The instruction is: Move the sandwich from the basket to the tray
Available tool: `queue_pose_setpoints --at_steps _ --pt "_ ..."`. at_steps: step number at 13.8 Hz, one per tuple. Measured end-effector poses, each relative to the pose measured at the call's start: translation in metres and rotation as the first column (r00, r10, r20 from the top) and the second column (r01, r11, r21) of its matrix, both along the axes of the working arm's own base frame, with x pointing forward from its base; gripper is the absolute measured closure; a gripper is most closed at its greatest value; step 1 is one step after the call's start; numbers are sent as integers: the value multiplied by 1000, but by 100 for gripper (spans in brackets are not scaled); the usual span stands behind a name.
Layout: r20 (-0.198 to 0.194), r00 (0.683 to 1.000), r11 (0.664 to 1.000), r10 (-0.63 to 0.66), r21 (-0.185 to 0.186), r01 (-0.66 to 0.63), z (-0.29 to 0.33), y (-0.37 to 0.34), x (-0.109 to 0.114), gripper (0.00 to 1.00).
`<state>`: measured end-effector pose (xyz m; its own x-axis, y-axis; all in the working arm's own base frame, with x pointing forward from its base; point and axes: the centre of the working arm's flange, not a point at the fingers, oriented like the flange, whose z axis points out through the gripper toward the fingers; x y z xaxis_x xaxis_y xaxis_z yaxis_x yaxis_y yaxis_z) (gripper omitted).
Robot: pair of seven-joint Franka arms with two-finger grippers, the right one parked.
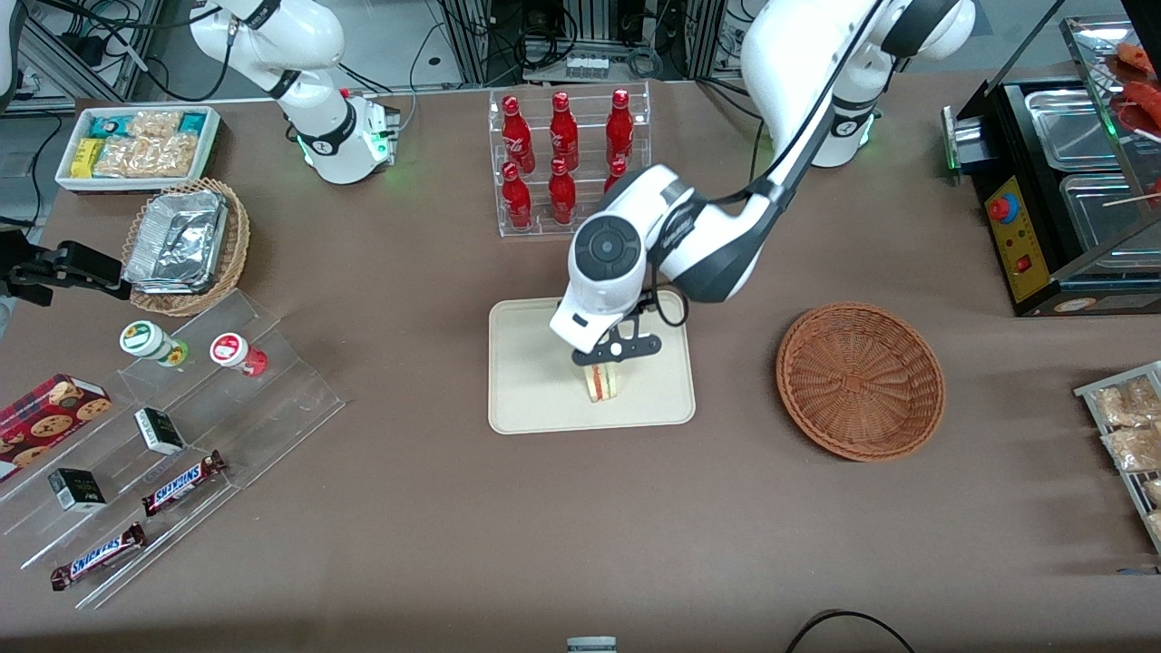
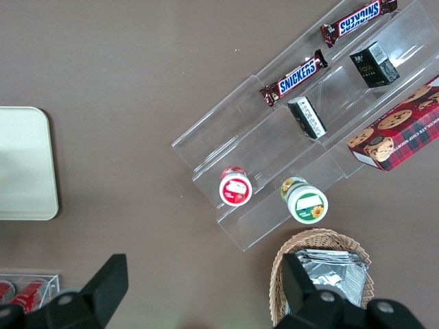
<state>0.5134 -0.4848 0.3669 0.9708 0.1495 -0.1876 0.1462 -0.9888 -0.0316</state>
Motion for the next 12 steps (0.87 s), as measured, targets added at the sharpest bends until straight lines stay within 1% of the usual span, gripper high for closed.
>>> queue_pose_setpoints --at_steps 3,6,7,9,12 --pt "12 1000 1000 -17 2 17 32 13 4 0" --pt "-23 999 999 -39 21 39 46 54 24 0" --pt "-23 999 999 -32 20 33 49 68 33 0" --pt "-36 998 998 -59 14 59 54 95 48 0" --pt "-58 997 998 -50 25 52 67 138 58 0"
